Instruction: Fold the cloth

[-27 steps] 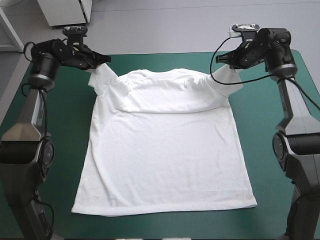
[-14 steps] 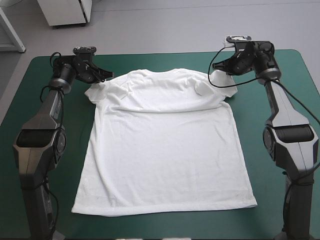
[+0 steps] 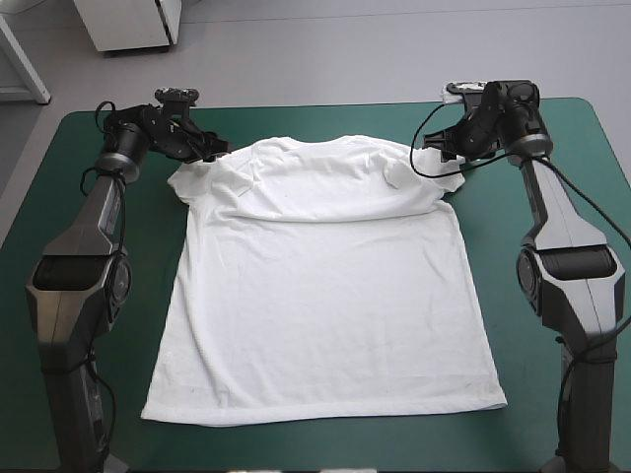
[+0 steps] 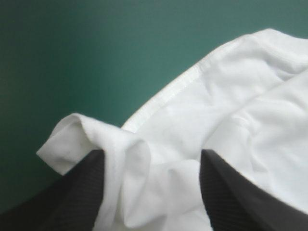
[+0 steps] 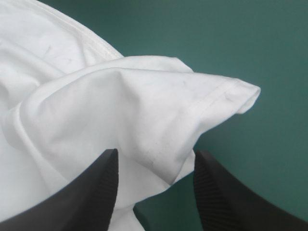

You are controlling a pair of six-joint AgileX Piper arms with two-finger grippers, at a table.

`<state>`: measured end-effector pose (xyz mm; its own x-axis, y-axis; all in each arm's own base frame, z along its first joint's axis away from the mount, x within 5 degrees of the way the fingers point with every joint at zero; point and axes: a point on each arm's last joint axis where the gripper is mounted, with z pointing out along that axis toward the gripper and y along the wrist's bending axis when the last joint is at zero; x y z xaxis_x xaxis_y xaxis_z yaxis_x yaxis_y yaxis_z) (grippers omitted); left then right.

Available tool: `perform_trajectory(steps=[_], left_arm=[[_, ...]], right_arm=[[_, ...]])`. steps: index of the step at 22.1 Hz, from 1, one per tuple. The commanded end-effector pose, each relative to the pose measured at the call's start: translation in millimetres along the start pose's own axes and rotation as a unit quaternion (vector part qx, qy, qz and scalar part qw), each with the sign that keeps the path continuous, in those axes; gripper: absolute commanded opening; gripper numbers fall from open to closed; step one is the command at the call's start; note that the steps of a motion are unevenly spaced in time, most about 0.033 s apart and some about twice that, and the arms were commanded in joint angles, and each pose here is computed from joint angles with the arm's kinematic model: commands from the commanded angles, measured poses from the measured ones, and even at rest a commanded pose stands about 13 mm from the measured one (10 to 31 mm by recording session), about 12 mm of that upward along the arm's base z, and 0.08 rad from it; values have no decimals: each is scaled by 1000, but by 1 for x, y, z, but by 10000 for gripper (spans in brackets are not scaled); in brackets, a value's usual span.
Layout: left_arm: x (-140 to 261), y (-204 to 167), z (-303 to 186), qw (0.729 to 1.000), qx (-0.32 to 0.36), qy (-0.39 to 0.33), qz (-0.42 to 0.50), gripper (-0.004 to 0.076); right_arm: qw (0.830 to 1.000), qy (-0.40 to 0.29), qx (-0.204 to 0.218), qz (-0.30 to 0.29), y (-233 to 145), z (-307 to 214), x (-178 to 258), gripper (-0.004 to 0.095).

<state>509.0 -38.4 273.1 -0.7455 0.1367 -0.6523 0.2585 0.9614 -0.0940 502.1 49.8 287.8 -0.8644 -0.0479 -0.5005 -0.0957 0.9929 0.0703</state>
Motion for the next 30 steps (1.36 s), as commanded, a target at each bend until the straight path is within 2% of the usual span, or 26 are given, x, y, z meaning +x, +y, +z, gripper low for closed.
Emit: perform_trajectory(steps=[1, 4, 8, 13, 17, 22, 25, 30], left_arm=[[-34, -15, -69, 997, 8, -78, 12, 486], [-40, -19, -91, 996, 7, -83, 24, 452], [-34, -26, -126, 998, 9, -38, 52, 377], [-25, -47, -217, 995, 1, -67, 70, 334], [24, -63, -275, 995, -18, -57, 77, 334], [113, -81, -343, 995, -52, -52, 70, 335], [152, -84, -347, 998, -57, -11, 16, 337], [194, -97, -335, 999, 5, 17, -37, 385]], right_arm=[[997, -74, 5, -7, 3, -61, -16, 492], [997, -73, 5, -8, 4, -78, -17, 492], [993, -113, -18, -7, 11, -127, -17, 491], [983, -176, -52, -6, 21, -206, -5, 487], [981, -179, -78, -6, 28, -247, 24, 487], [983, -163, -79, -5, 30, -288, 84, 487], [982, -164, -91, -1, 32, -306, 113, 487], [980, -183, -76, -6, 30, -339, 177, 487]])
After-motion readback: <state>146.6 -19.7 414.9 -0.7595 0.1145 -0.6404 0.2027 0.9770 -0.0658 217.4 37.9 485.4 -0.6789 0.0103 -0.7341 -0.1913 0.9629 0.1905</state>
